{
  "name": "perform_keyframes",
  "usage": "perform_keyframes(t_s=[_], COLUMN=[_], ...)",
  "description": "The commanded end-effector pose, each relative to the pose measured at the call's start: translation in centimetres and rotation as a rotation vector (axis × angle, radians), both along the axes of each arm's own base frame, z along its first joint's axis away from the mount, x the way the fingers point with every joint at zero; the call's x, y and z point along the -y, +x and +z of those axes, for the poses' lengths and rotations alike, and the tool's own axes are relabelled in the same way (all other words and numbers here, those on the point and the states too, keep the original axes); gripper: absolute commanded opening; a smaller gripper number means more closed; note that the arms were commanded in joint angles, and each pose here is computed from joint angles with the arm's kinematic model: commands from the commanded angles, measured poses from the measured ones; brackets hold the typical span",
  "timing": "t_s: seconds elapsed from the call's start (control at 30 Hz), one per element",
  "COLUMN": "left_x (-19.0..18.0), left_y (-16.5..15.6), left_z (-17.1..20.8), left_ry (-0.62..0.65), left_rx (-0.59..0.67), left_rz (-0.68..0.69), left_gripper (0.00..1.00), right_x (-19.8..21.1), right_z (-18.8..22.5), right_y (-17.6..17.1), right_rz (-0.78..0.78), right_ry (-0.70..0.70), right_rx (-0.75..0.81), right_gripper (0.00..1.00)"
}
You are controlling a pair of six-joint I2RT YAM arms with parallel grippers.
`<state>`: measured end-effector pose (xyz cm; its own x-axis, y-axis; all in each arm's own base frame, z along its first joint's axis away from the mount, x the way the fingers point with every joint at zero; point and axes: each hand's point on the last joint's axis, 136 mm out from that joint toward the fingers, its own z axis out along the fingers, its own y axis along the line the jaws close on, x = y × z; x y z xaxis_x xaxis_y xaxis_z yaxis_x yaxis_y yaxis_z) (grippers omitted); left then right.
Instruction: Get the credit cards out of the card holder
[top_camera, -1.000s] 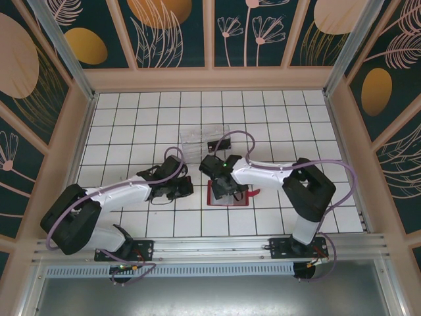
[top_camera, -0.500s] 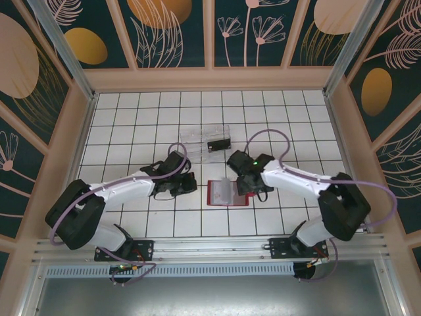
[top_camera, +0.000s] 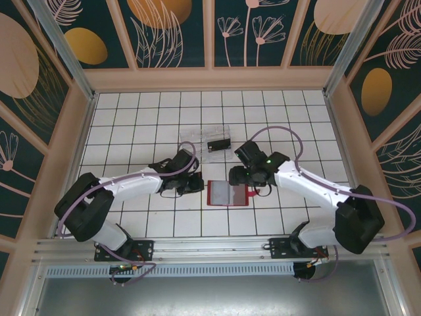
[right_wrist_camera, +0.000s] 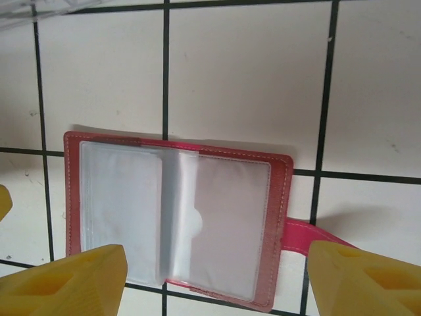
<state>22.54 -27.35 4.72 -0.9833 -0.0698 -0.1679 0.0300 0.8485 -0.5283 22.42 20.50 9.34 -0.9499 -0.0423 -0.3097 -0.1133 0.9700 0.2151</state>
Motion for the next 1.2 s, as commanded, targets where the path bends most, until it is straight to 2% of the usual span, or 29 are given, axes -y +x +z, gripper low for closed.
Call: perform_keyframes(t_s=[0.0,0.37,0.63,1.0,1.17], left_x=[0.0,-1.7,-1.8,-1.1,-0.8], left_y=[0.0,-1.2,-1.4,-1.2,-1.2], left_z=[0.0,-0.9,-1.3,-1.2,-1.1], left_ry=[0.004,0.022,0.026,0.019,0.021], left_rx=[0.007,0.008,0.004,-0.005,-0.012], left_rz=[-0.006,0.016,0.01,-0.017,-0.031], left_gripper=[0.0,0.0,0.0,0.0,0.0], right_x=[-1.7,-5.5,-5.3,-1.5,2.0], right_z=[-0.5,-4.7,-6.1,-6.0,-5.5], right_y=[0.6,0.5,0.2,-0.8,-1.1], right_rz=[0.013,0.146,0.159,0.121,0.046], right_ry=[-0.037,-0.262,-0.305,-0.384,-0.401], right_rx=[0.002,-0.035,-0.059,-0.058,-0.055], right_gripper=[0.75,0.82,0.82,0.82,0.82])
